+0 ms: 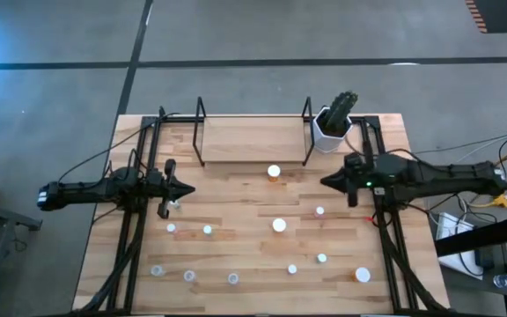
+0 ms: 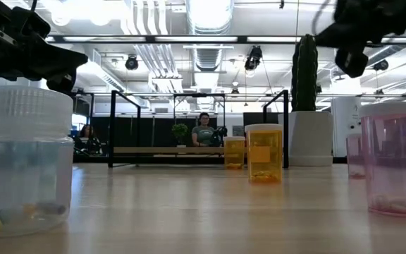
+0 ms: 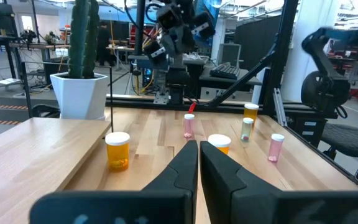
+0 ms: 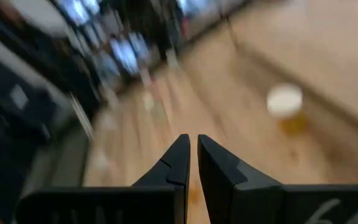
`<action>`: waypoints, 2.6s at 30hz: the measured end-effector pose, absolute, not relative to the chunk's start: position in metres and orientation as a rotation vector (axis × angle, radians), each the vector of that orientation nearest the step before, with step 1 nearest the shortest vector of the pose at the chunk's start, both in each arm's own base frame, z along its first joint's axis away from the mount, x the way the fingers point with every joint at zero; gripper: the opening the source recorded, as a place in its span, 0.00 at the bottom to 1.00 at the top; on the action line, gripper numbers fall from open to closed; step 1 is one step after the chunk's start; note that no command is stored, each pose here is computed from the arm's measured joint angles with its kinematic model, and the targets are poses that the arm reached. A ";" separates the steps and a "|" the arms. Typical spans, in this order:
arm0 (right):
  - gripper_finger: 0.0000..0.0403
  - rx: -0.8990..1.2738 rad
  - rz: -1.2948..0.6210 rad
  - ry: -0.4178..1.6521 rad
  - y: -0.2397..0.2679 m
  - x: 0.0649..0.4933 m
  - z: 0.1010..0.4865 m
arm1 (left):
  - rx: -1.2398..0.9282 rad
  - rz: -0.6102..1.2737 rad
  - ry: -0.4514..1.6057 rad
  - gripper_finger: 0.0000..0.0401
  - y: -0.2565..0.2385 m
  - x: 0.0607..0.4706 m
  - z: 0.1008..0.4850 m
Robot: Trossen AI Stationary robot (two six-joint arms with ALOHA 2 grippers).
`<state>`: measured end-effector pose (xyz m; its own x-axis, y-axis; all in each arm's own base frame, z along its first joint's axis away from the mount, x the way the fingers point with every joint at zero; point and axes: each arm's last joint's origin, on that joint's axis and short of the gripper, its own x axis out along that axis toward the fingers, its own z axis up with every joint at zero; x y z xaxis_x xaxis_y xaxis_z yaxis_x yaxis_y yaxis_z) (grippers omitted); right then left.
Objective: Pick and place medicine bottles onto shelf by color
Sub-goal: Put the top right pink pill bottle on the shelf
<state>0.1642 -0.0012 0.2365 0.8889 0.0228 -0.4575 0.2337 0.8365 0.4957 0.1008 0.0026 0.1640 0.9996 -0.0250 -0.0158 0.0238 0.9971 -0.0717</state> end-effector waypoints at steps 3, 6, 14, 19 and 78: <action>0.06 0.517 -0.094 0.686 0.000 0.182 0.243 | -0.072 -0.025 0.017 0.00 0.003 0.101 0.164; 0.07 0.459 -0.111 0.951 0.001 0.194 0.243 | -0.072 -0.024 0.017 0.00 0.003 0.101 0.164; 0.25 0.332 -0.007 1.293 0.002 0.228 0.251 | -0.072 -0.025 0.017 0.00 0.003 0.101 0.164; 0.41 0.226 0.073 1.374 0.006 0.240 0.247 | -0.071 -0.025 0.017 0.00 0.003 0.101 0.164; 0.27 0.194 -0.012 1.289 0.023 0.307 0.248 | -0.072 -0.025 0.018 0.00 0.003 0.101 0.164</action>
<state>0.3074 0.0228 0.2480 0.2804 0.0994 -0.9547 0.1170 0.9837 0.1368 0.1009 0.0026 0.1639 0.9995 -0.0252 -0.0175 0.0239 0.9971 -0.0717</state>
